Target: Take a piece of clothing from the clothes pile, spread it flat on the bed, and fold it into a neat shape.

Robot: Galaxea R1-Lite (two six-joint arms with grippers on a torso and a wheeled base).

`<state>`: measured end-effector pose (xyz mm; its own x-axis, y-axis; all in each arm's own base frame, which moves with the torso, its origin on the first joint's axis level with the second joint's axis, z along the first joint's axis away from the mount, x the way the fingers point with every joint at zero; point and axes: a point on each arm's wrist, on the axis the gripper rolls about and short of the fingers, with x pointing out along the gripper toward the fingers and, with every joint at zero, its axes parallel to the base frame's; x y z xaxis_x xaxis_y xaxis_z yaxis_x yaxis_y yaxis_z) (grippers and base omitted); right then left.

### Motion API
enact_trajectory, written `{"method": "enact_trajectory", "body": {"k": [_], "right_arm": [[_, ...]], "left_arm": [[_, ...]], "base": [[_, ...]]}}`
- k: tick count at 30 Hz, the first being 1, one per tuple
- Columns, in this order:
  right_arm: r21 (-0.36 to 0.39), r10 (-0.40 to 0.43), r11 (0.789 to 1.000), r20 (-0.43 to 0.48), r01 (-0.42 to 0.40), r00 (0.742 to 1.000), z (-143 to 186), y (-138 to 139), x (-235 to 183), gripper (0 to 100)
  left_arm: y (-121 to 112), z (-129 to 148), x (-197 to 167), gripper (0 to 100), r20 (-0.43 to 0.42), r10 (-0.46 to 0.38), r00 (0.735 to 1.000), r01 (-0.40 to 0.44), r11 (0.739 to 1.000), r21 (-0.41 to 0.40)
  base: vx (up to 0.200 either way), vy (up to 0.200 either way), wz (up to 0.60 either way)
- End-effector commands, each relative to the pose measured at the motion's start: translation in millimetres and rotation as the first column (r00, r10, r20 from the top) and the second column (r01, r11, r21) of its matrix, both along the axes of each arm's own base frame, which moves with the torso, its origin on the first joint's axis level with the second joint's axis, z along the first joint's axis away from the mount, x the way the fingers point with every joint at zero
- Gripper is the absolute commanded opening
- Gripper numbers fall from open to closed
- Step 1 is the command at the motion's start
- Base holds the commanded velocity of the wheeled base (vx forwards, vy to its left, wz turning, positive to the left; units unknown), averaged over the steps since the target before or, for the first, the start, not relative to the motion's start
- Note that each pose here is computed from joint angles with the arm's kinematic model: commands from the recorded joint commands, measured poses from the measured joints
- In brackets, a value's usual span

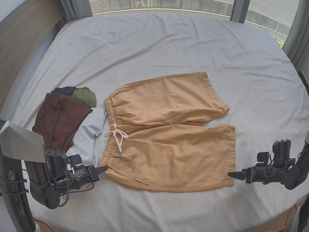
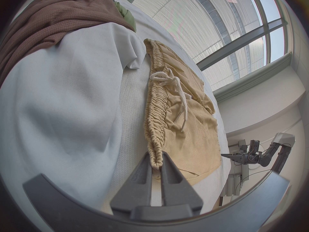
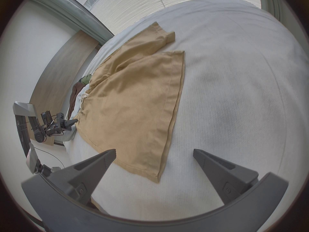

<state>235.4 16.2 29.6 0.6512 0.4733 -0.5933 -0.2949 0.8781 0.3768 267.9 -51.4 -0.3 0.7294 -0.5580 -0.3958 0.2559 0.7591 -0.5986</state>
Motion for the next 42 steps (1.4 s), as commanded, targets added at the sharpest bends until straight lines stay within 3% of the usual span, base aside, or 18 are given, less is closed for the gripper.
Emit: {"method": "enact_trajectory", "body": {"k": [1, 14, 18, 28, 29, 42], "right_arm": [[0.016, 0.019, 1.0, -0.07, -0.018, 0.997, -17, 1, 1, 100], [0.077, 0.1, 0.993, -0.144, -0.09, 0.985, -33, 11, 0, 100], [0.127, 0.141, 0.984, -0.155, -0.121, 0.978, -34, 15, 0, 100], [0.145, 0.123, 0.984, -0.133, -0.103, 0.984, -32, 13, 3, 100], [0.146, 0.12, 0.984, -0.132, -0.101, 0.984, -32, 13, 3, 0], [0.144, 0.111, 0.985, -0.119, -0.093, 0.987, -29, 11, 4, 0]], "left_arm": [[0, 0, 0, 0, 0.001, 0.001, 1.0, -0.001, 1.0, 0.001], [0, 0, -1, 0, -0.001, 0.001, 1.0, -0.001, 1.0, 0.001], [0, 0, -1, 0, -0.001, 0.001, 1.0, -0.001, 1.0, 0.001], [0, 0, -1, 0, -0.002, 0.001, 1.0, -0.001, 1.0, 0.001], [0, 0, -1, 0, -0.002, 0.001, 1.0, -0.001, 1.0, 0.001], [0, -1, -1, 0, -0.007, 0.001, 1.0, -0.001, 1.0, 0.002]], "base": [[0.0, 0.0, 0.0], [0.0, 0.0, 0.0], [0.0, 0.0, 0.0], [0.0, 0.0, 0.0], [0.0, 0.0, 0.0], [0.0, 0.0, 0.0]]}}
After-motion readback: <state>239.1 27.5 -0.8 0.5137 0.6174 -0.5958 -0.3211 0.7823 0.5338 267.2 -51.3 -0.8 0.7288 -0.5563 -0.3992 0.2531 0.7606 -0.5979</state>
